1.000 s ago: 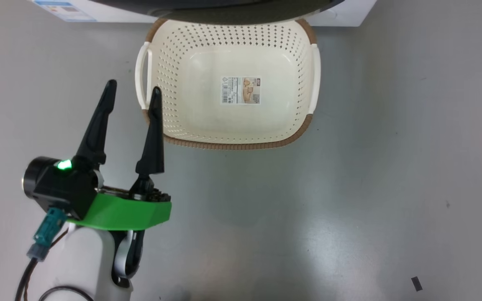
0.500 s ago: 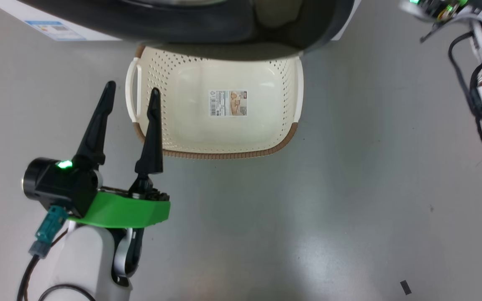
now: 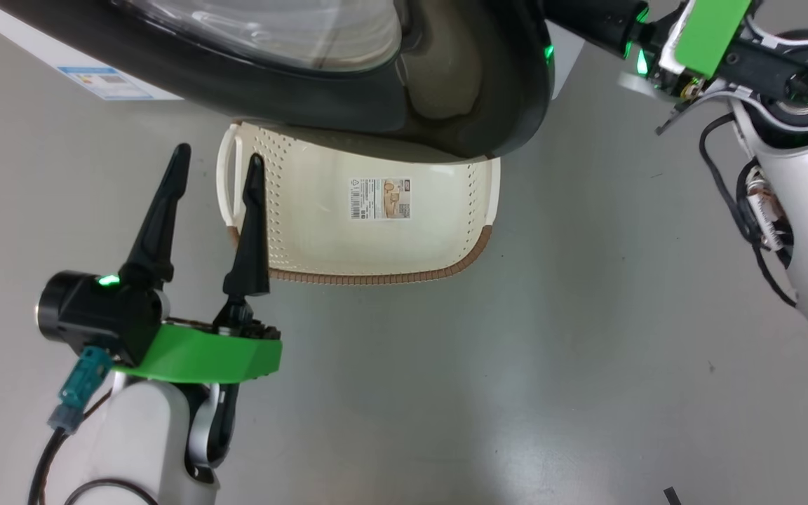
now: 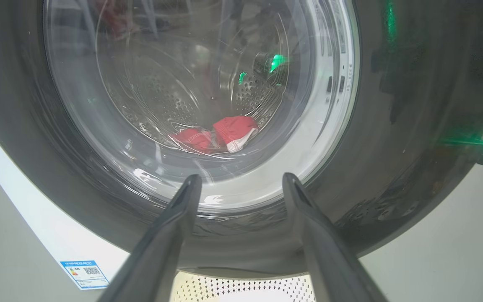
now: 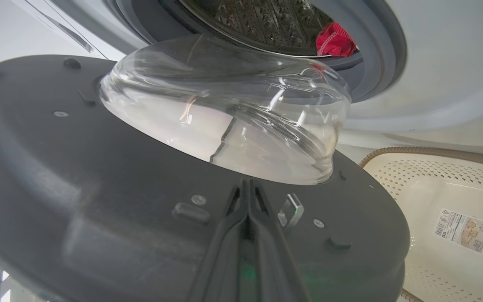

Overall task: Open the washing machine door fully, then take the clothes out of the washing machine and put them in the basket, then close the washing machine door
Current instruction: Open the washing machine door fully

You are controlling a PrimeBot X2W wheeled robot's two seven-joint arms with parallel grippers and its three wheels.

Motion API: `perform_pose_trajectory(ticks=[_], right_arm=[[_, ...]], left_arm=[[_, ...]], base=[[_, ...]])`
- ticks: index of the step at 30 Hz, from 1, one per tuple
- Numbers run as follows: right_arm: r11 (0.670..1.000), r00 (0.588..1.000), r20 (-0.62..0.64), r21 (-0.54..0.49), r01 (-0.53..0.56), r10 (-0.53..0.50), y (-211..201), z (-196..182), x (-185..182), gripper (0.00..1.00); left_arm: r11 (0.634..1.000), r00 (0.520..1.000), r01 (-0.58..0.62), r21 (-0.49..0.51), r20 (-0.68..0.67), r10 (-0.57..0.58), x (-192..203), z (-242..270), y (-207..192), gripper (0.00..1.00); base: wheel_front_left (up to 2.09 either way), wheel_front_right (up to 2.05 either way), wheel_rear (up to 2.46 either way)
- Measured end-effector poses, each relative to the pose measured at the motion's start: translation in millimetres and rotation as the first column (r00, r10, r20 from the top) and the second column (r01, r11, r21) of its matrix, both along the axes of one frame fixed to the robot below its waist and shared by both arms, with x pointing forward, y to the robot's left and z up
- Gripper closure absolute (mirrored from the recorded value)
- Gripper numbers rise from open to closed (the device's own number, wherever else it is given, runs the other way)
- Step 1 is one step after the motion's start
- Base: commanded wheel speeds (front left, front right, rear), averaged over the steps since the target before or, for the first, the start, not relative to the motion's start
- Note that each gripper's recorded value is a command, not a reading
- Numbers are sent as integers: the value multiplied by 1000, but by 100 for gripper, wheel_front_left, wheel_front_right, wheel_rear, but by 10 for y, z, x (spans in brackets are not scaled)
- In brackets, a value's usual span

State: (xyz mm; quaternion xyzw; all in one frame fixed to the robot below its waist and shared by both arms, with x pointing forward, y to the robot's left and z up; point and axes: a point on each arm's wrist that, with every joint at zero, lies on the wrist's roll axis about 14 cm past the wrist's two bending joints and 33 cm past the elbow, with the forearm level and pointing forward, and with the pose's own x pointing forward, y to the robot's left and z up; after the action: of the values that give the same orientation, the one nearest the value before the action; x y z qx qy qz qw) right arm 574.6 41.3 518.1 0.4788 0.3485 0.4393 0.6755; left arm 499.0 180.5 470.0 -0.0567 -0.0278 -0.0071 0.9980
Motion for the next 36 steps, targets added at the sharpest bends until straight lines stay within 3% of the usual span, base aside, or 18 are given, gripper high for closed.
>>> perform_pose_trajectory(ticks=[1,2,3,4,5,6,10,13,18,21,23,27,31,36], right_arm=[[1000,1000,3,-5,6,-6,-4,-1,1,100],[1000,1000,10,-9,20,-20,-14,3,15,87],[999,999,16,-10,37,-37,-22,11,34,59],[998,998,25,-14,54,-53,-34,13,51,49],[997,997,39,-27,75,-74,-56,3,70,7],[994,994,47,-34,102,-100,-84,-15,90,0],[969,965,126,-58,239,-230,-232,-49,174,0],[930,912,242,-82,359,-330,-374,-36,228,0],[841,797,394,-100,532,-457,-612,-173,185,0],[768,692,503,-82,635,-518,-802,-202,178,0],[737,648,552,-86,670,-524,-881,-258,150,0],[702,625,593,-136,699,-507,-995,-414,76,0],[628,518,675,-102,771,-526,-1215,-278,88,0],[574,461,745,-129,809,-483,-1312,-352,-97,0]], left_arm=[[1000,1000,0,-1,2,0,1,6,-1,0],[1000,1000,0,-2,3,0,3,10,-3,0],[1000,1000,0,-2,4,0,5,12,-5,0],[1000,1000,0,-3,4,0,8,12,-6,0],[1000,1000,0,-4,4,0,11,11,-8,0],[1000,1000,1,-6,4,-1,15,9,-12,0],[1000,1000,8,-13,4,-8,30,-4,-43,0],[1000,1000,9,-27,5,-9,38,-3,-56,0],[999,1000,11,-35,7,-11,45,1,-75,0],[999,1000,13,-39,-1,-13,26,-22,-90,0],[999,1000,15,-41,1,-15,29,-13,-102,0],[999,1000,22,-46,4,-22,49,-8,-135,0],[998,1000,32,-51,3,-31,68,-23,-178,0],[998,999,35,-52,6,-35,71,-12,-192,0]], base=[[0,0,0],[0,0,0],[0,0,0],[0,0,0],[0,0,0],[0,0,0],[0,0,0],[0,0,0],[0,0,0],[0,0,0],[0,0,0],[0,0,0],[0,0,0],[0,0,0]])
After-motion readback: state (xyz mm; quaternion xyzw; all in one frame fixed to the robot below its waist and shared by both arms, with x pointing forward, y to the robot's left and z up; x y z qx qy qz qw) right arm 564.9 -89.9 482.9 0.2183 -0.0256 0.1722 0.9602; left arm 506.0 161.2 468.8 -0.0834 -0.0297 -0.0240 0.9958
